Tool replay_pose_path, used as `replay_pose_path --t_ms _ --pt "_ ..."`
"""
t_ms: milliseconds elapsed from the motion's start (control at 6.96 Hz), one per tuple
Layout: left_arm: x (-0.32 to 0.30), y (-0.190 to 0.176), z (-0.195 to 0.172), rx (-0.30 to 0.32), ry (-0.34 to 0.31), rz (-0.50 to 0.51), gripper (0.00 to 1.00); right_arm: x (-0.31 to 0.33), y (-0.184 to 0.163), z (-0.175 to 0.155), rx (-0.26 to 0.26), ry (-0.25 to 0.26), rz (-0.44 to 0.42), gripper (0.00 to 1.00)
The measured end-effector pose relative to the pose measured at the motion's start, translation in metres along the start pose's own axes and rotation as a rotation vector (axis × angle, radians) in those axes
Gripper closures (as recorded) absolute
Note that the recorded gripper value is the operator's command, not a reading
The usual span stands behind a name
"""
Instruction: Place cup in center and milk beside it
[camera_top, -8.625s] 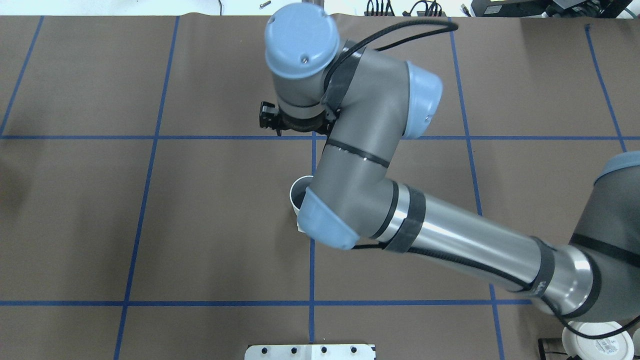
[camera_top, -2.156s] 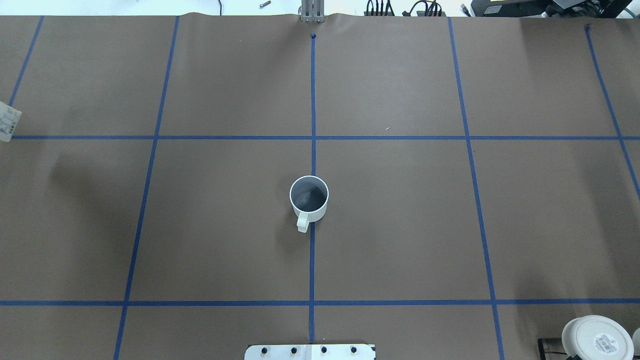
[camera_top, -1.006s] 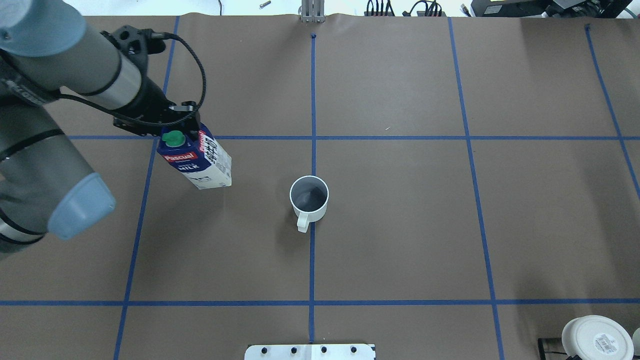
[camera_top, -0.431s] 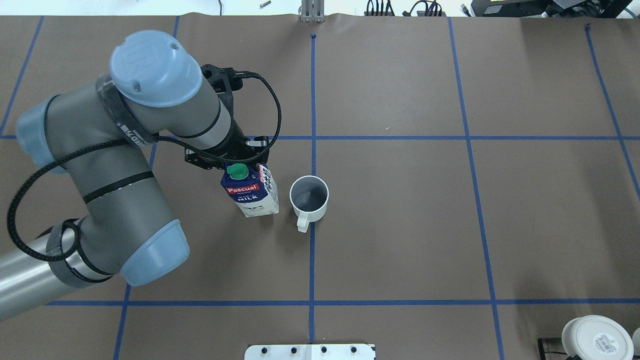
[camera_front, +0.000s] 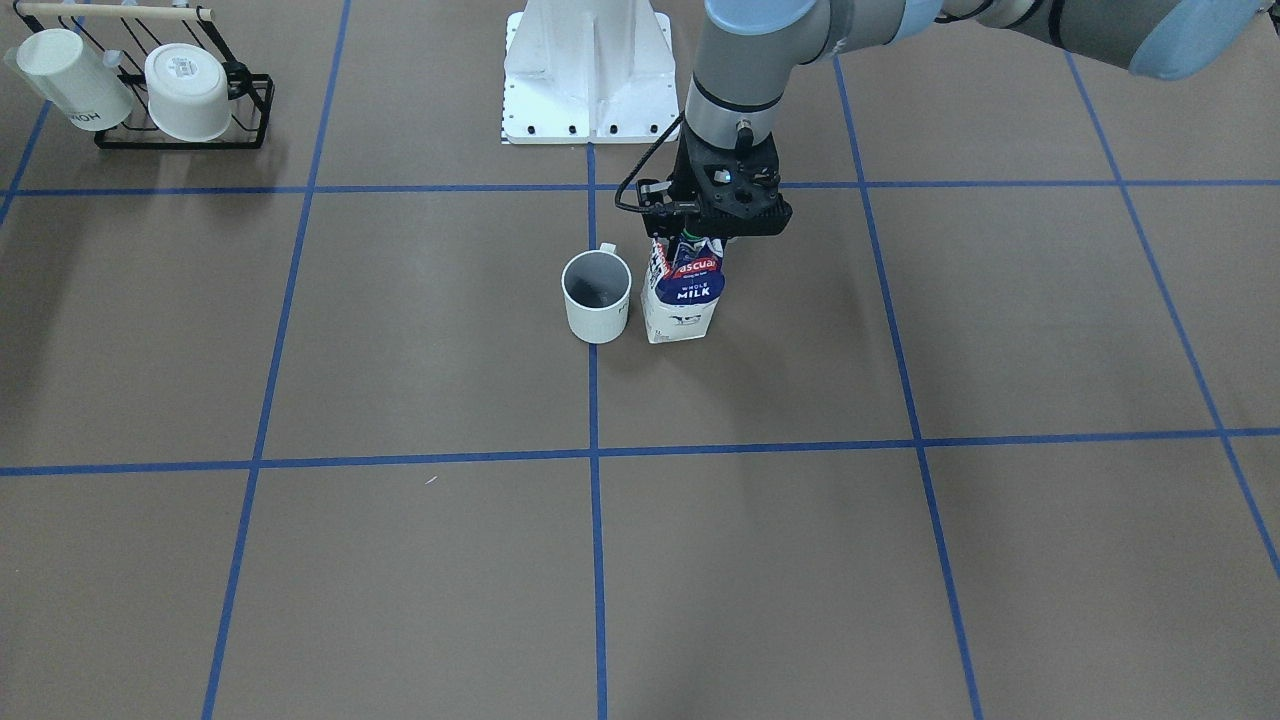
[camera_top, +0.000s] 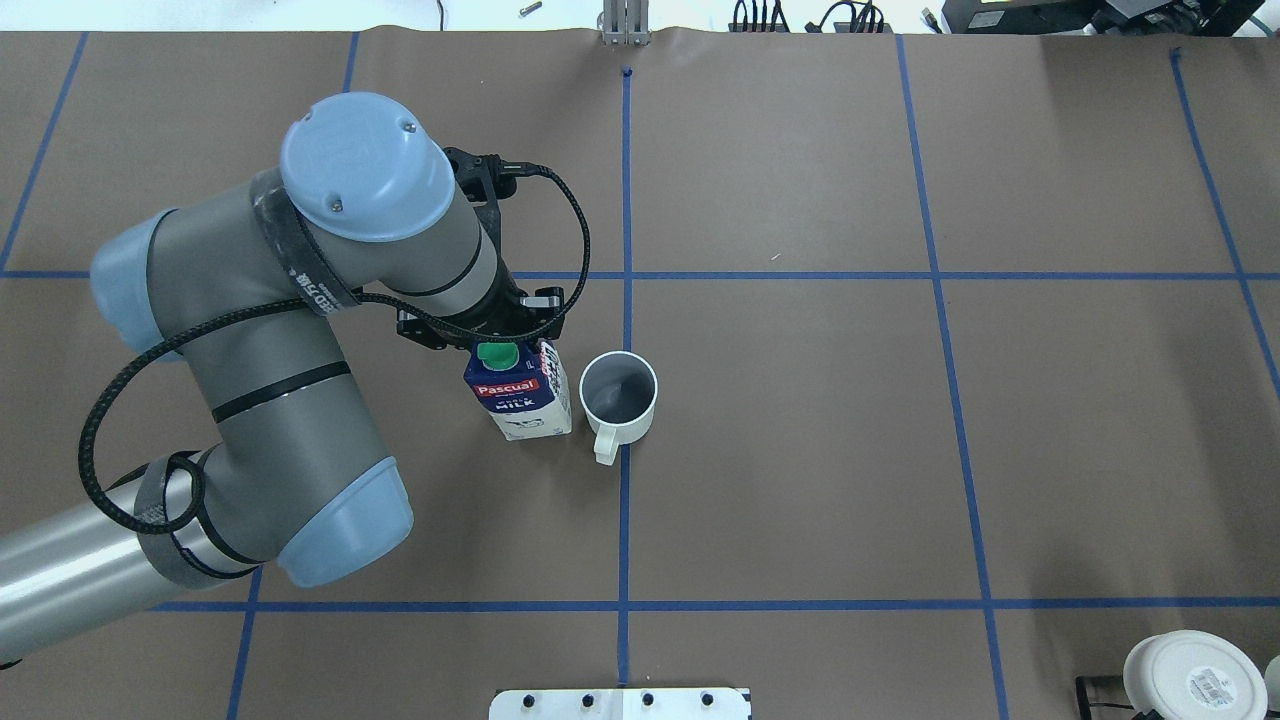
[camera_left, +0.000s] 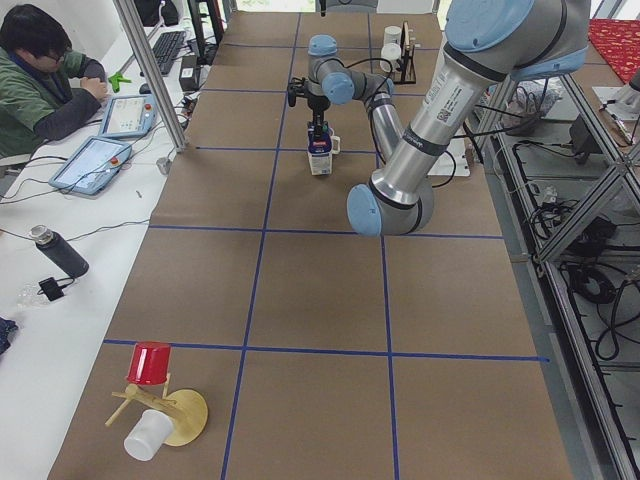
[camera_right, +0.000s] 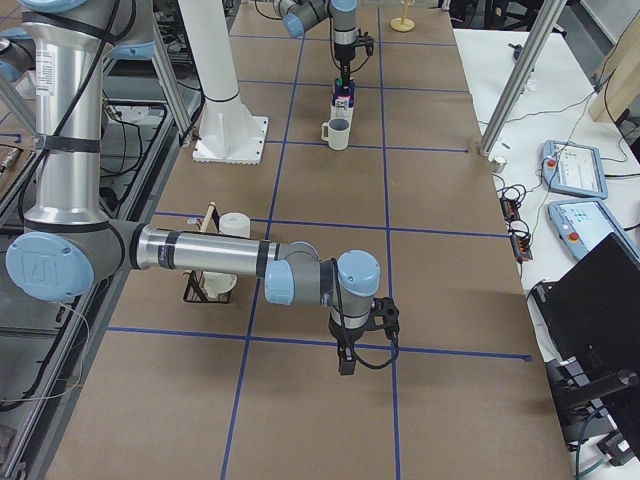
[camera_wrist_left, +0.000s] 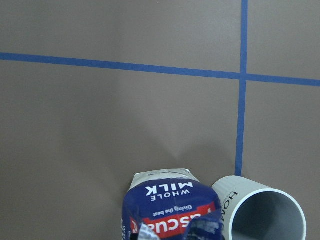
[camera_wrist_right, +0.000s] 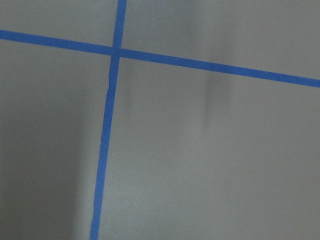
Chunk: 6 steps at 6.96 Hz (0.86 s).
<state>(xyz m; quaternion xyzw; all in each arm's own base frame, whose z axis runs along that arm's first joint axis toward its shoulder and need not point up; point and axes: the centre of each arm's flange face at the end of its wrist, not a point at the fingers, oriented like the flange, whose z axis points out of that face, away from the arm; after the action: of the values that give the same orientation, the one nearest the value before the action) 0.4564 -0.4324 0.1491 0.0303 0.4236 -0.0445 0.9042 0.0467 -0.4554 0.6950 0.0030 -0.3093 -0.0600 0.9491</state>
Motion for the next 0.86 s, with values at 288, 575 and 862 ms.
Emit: replay_pose_path --t_ms 288,575,862 --pt "-0.001 0.0 -0.002 0.003 0.002 0.004 0.02 0.0 -0.001 0.0 0.0 0.0 0.001 0.0" --pt "-0.004 -0.003 -0.015 0.019 0.018 0.004 0.02 0.0 -0.002 -0.001 0.001 -0.001 0.001 0.0" --pt "-0.01 -0.01 -0.045 0.055 0.057 0.002 0.02 -0.001 -0.003 -0.001 0.002 -0.001 -0.001 0.0"
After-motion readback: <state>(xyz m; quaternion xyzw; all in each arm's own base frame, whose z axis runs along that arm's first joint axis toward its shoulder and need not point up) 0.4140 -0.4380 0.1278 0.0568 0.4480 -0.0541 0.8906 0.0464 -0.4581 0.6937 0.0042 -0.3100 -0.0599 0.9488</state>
